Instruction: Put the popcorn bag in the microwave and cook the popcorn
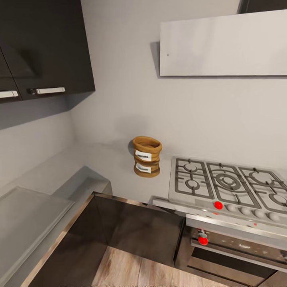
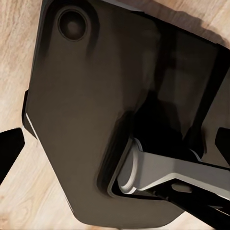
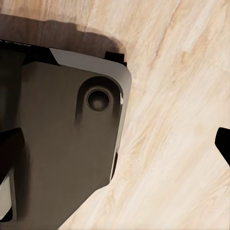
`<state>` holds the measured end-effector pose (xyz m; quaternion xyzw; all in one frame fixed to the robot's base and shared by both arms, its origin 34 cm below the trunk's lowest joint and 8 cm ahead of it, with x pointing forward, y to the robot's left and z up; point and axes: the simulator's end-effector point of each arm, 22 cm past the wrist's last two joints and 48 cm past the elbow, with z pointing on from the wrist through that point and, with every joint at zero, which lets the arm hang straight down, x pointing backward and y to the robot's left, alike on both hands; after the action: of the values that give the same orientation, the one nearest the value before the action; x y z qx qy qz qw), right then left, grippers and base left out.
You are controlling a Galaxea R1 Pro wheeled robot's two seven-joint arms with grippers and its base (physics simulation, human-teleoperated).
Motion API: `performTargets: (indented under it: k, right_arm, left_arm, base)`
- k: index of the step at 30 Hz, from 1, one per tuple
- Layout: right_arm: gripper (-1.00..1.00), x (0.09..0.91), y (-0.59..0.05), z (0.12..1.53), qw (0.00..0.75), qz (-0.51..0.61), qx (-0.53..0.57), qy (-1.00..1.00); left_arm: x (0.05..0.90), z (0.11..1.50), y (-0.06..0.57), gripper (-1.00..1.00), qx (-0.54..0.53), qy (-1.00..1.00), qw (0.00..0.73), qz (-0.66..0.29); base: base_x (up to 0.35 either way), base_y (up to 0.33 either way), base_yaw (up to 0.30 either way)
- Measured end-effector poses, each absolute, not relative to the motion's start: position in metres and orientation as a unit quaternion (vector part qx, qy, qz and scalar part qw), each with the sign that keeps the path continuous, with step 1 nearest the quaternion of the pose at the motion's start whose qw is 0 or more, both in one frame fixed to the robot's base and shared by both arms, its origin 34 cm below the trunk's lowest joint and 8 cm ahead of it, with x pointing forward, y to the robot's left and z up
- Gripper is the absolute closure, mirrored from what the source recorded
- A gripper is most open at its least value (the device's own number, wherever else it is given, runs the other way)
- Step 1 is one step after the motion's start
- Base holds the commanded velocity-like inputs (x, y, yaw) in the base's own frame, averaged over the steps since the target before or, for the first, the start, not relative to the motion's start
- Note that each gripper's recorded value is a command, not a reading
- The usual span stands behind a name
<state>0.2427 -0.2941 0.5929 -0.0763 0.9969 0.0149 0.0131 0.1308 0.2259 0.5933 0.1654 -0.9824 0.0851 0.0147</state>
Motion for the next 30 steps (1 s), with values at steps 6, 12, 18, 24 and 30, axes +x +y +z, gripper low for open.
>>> performTargets:
  k: [6, 12, 18, 24, 30]
  right_arm:
    - [-1.00, 0.239, -0.294, 0.592, 0.009, 0.015, -0.076, 0.997]
    - [-1.00, 0.236, -0.293, 0.591, 0.004, 0.017, -0.077, 0.997]
    - [-1.00, 0.233, -0.293, 0.590, 0.001, 0.017, -0.078, 0.997]
    - [-1.00, 0.232, -0.292, 0.589, 0.003, 0.020, -0.078, 0.997]
    - [-1.00, 0.230, -0.291, 0.588, 0.003, 0.024, -0.078, 0.997]
  left_arm:
    - [0.127, 0.593, 0.226, -1.00, 0.165, -0.982, 0.019, 0.084]
    - [0.124, 0.593, 0.226, -1.00, 0.165, -0.982, 0.024, 0.084]
    - [0.120, 0.593, 0.226, -1.00, 0.166, -0.982, 0.028, 0.083]
    - [0.117, 0.593, 0.226, -1.00, 0.166, -0.982, 0.033, 0.082]
    - [0.113, 0.593, 0.226, -1.00, 0.167, -0.982, 0.037, 0.081]
  base:
    - [0.000, 0.000, 0.000]
    - [0.000, 0.000, 0.000]
    - [0.000, 0.000, 0.002]
    - [0.000, 0.000, 0.041]
    - [0.000, 0.000, -0.127]
